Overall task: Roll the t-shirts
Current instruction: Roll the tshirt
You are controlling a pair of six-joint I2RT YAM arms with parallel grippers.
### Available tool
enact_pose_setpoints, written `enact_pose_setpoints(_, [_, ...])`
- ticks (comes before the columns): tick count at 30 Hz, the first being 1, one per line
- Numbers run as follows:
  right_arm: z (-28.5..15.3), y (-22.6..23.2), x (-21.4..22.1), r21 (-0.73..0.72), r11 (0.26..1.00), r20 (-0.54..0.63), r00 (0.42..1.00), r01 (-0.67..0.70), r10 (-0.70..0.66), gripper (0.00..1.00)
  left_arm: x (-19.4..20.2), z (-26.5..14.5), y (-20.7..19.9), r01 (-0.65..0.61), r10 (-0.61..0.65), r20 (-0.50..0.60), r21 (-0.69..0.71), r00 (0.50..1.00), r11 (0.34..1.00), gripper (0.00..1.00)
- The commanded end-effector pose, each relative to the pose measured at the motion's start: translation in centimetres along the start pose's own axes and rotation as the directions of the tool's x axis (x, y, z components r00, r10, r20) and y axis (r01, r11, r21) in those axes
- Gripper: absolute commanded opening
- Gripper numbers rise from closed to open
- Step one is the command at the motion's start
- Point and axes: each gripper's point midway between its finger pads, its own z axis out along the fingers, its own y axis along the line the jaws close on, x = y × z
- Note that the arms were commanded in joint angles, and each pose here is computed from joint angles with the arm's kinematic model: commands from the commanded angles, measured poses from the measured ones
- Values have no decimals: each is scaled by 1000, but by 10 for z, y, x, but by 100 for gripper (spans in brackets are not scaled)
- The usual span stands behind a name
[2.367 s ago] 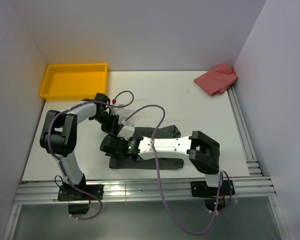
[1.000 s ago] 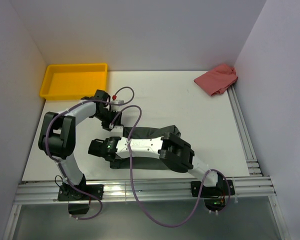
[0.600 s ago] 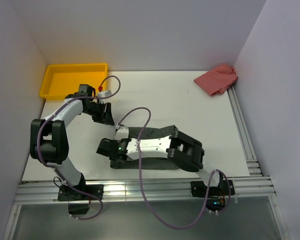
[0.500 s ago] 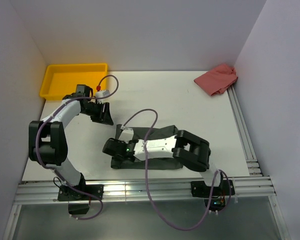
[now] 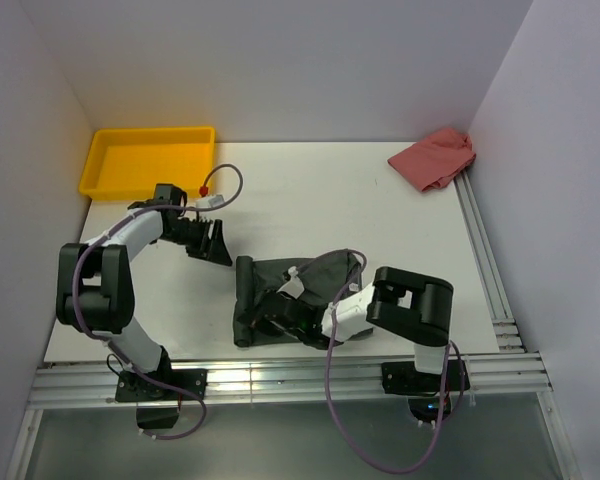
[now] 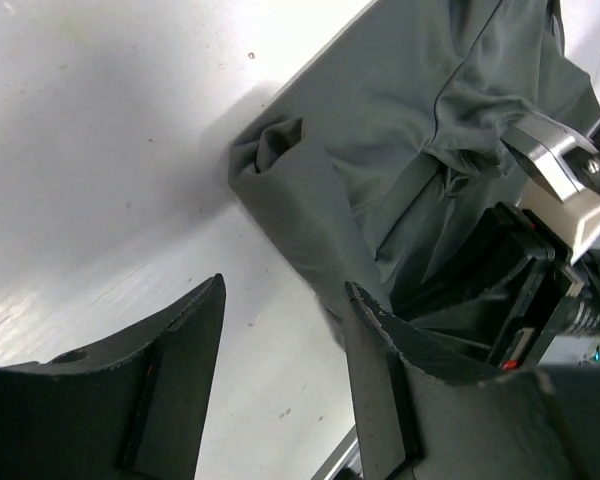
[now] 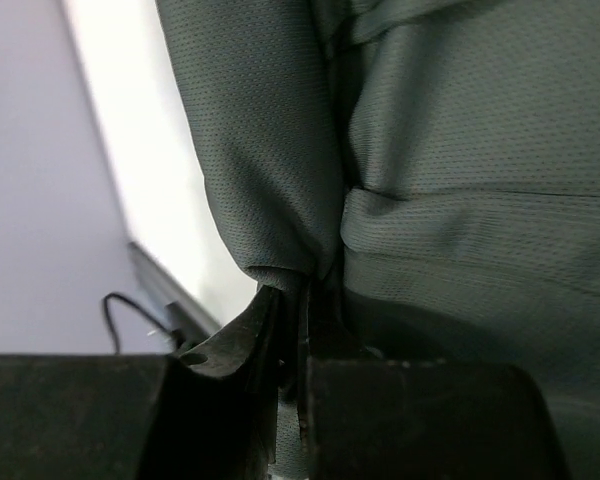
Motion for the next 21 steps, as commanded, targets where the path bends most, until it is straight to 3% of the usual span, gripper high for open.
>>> enact_pose_setpoints(1, [-3, 25, 5, -154, 981, -48, 993, -118, 111, 0, 5, 11, -6, -39, 40, -7, 89, 999, 995, 56])
enact_pose_setpoints(7, [-1, 16, 8, -208, 956, -89, 977, -209, 194, 0, 14, 35, -5, -38, 44, -60, 93, 997, 995, 57])
enact_pose_setpoints(13, [-2, -4, 8, -154, 967, -76, 978, -203, 193, 1, 21, 60, -6, -33, 41, -133, 63, 990, 997, 55])
enact_pose_setpoints(16, [4, -18, 10, -56, 987, -67, 987, -149, 145, 6, 17, 62, -1, -27, 31, -139, 33, 990, 999, 41])
enact_pose_setpoints(18, [6, -8, 10, -35, 993, -65, 991, -117, 115, 17, 16, 63, 4, -15, 16, -151, 2, 988, 1000, 24])
enact_pose_setpoints(19, [11, -15, 9, 45, 997, -50, 996, -69, 72, 28, 12, 62, 5, -13, 11, -147, -12, 989, 1000, 15])
enact_pose_setpoints(21, [11, -16, 2, 126, 992, -21, 1000, -3, 6, 40, 6, 59, 8, -11, 5, -136, -40, 991, 999, 8])
